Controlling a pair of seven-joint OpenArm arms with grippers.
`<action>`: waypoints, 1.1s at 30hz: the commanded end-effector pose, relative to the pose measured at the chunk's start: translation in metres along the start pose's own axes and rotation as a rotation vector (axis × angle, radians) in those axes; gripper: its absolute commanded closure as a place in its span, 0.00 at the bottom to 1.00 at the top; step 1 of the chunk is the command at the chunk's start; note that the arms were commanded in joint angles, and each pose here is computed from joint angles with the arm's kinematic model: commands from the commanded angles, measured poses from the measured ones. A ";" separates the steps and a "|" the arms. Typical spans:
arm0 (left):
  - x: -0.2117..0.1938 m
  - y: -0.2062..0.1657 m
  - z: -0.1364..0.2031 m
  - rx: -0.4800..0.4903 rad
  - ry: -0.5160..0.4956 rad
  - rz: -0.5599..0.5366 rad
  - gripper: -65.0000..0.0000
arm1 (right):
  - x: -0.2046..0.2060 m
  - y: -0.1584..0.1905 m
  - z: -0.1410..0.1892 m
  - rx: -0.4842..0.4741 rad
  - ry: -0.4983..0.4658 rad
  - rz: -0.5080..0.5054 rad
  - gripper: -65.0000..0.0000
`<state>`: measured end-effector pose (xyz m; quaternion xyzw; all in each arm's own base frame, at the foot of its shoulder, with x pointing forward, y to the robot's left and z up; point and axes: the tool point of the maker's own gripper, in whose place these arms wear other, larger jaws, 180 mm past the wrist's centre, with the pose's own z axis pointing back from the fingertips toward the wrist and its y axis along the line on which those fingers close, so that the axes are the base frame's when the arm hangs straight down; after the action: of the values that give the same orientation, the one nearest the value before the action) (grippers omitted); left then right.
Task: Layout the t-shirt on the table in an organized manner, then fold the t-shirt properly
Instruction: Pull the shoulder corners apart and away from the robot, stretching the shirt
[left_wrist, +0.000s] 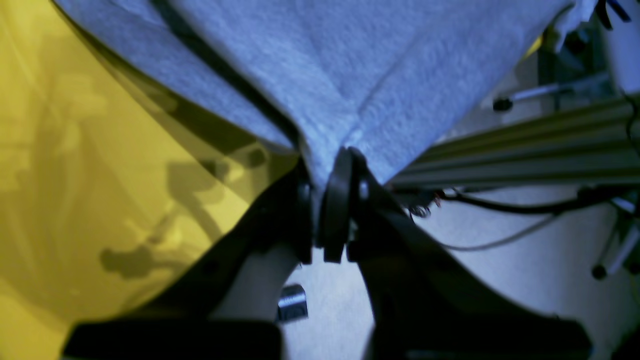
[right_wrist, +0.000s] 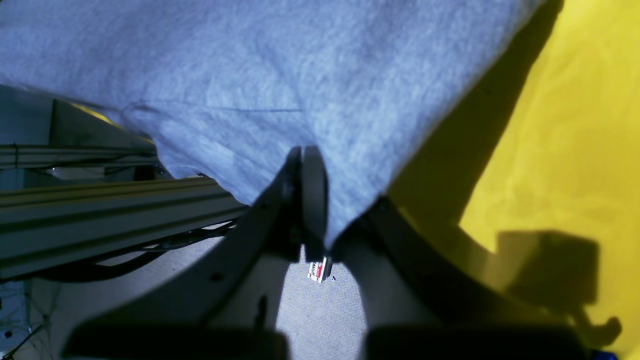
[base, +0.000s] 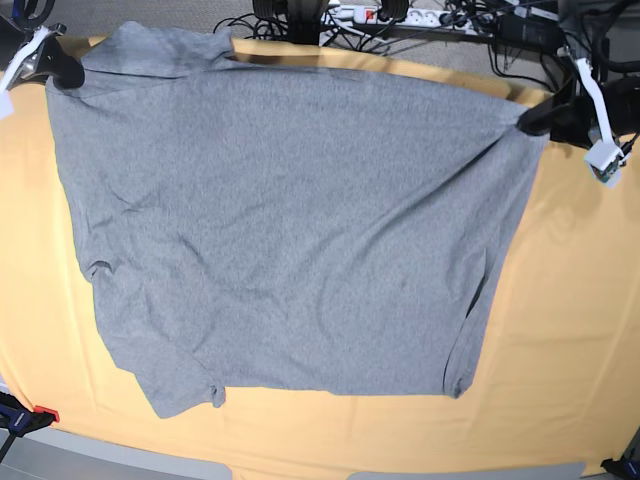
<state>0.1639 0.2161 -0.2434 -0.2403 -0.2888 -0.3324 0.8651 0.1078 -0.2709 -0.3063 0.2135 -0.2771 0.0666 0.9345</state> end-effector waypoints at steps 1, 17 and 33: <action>0.007 0.001 0.006 0.006 -0.004 -0.034 1.00 | 0.007 0.000 0.004 -0.005 -0.012 0.026 1.00; 0.002 0.004 0.013 0.000 0.081 -0.072 1.00 | -0.039 0.005 0.017 -0.009 0.126 -0.035 1.00; -0.015 -0.005 0.012 -0.032 0.133 -0.038 1.00 | -0.033 0.005 0.015 -0.003 0.105 -0.029 1.00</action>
<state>0.1431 0.2262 -0.2498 -0.2340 -0.2225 -0.3571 0.8765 0.0675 -0.2701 -0.3176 0.2184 -0.2162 0.0533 0.9501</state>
